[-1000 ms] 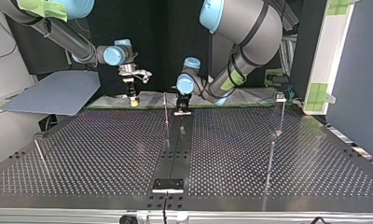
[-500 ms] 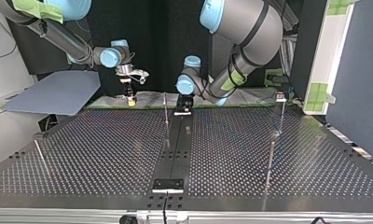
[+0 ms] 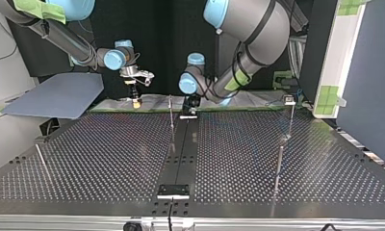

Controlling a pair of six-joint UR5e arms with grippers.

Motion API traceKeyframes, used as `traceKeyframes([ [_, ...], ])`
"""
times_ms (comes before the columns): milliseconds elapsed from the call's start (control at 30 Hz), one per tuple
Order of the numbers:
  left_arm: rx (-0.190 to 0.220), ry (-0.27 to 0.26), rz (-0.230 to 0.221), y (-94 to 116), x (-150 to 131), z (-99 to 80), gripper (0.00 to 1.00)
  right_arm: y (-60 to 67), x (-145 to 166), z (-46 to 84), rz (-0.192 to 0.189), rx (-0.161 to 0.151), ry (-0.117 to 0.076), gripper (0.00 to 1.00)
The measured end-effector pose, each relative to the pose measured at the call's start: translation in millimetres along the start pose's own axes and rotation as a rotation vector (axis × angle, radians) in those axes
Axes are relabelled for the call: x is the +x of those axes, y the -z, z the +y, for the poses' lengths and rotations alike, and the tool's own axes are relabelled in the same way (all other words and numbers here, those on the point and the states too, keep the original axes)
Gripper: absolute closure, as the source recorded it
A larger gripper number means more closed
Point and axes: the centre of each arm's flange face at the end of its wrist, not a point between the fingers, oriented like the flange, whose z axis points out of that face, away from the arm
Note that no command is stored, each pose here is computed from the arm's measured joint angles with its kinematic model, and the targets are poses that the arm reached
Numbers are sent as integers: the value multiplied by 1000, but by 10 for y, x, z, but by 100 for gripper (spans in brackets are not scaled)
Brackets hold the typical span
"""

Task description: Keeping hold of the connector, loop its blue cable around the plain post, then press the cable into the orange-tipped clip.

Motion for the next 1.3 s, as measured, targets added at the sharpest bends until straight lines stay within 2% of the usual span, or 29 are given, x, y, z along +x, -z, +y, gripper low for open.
traceKeyframes([
  [100,15,-20,-18,90,-62,-36,2,1,-1,-5,0,0,-2,100],
  [333,91,2,-85,325,-290,-127,2,4,0,-26,-1,3,-4,100],
  [467,120,10,-117,461,-393,-178,2,10,-7,-39,-5,5,-4,100],
  [567,136,9,-124,596,-447,-221,2,13,-10,-42,-8,6,-4,100],
  [800,166,-21,-82,947,-411,-286,2,13,-9,-43,-8,6,-5,100],
  [1033,210,-55,-21,1255,-91,-368,2,10,-5,-42,-6,6,-5,100],
  [1300,237,-71,22,1490,239,-331,2,9,-4,-45,-5,8,-9,100],
])
